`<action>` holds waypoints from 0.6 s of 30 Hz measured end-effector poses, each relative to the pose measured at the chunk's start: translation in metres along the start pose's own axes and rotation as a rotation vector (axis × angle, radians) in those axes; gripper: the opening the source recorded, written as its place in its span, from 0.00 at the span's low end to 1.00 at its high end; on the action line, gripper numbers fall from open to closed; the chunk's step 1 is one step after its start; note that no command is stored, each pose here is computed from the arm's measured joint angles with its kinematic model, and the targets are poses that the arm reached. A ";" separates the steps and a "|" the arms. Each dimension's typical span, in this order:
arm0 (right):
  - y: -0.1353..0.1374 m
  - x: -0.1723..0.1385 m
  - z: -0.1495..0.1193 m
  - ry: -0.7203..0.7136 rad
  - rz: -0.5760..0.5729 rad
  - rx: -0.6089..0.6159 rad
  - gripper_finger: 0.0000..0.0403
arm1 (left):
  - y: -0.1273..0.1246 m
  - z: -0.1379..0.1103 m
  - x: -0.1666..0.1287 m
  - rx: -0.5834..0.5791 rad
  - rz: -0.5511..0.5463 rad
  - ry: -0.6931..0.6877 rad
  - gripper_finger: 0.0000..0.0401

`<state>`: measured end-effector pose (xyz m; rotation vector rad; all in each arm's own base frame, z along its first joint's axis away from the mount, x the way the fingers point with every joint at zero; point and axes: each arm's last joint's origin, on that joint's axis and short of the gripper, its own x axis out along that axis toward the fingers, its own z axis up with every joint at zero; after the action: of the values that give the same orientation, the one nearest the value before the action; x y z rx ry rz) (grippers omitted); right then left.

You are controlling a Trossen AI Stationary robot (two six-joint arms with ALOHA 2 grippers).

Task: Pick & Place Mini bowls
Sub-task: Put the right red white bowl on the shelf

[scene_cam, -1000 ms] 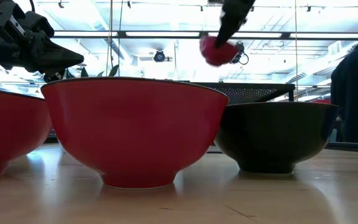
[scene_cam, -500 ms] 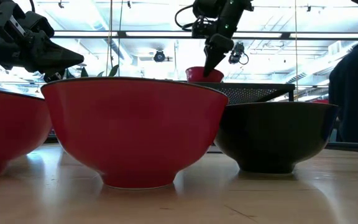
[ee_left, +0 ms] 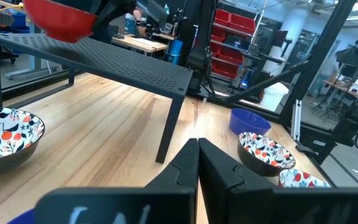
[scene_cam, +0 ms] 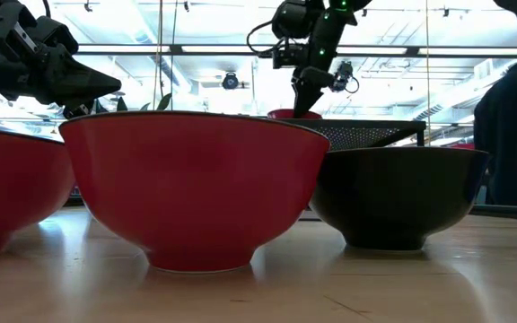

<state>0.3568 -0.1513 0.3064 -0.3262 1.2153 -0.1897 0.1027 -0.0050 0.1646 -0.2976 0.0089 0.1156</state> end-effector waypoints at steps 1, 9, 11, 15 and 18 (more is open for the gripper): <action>0.000 0.000 0.000 0.003 -0.004 -0.003 0.01 | 0.000 0.000 0.000 0.000 0.000 0.000 0.03; 0.000 -0.001 0.000 0.001 -0.009 -0.016 0.04 | 0.000 0.000 0.000 0.000 0.000 0.001 0.03; 0.000 -0.001 0.000 -0.002 -0.003 -0.016 0.04 | 0.000 0.000 0.000 0.000 0.000 0.000 0.03; 0.000 -0.001 0.000 0.000 -0.002 -0.015 0.05 | 0.000 0.000 0.000 0.000 0.001 0.001 0.03; 0.000 -0.001 0.000 0.001 -0.001 -0.015 0.05 | 0.000 0.000 0.000 0.000 0.000 0.001 0.03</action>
<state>0.3563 -0.1510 0.3070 -0.3393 1.2183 -0.1819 0.1027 -0.0050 0.1645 -0.2978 0.0097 0.1158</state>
